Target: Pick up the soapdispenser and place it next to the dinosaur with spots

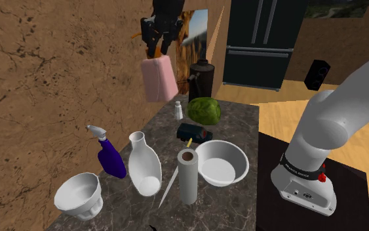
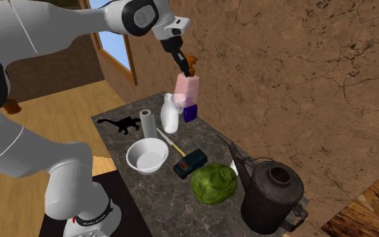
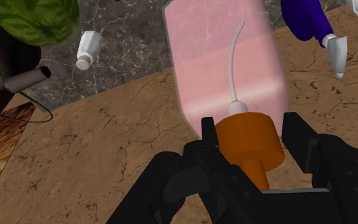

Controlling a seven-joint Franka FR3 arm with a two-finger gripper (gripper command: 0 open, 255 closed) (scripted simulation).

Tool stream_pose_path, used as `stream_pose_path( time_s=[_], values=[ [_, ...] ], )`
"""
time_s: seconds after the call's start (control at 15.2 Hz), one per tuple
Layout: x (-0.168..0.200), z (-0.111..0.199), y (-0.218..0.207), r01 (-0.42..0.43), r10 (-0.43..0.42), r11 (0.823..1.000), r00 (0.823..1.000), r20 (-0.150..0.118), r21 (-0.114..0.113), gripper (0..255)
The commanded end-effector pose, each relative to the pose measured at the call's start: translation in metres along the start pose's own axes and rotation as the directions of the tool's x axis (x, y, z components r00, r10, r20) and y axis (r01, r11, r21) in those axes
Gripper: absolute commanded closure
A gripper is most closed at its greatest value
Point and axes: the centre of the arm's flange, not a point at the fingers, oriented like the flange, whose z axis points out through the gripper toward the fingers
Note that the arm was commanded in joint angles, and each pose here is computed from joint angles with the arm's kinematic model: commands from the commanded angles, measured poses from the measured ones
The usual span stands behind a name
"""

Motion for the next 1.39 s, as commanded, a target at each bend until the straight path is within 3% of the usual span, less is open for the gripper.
stream_pose_path(
  time_s=[0.0,1.32],
  values=[
    [-0.017,-0.006,-0.018,-0.001,0.001,1.0,1.0,0.0,0.0,255],
    [-0.183,-0.067,-0.215,-0.001,0.001,1.0,1.0,0.0,0.0,255]
  ],
)
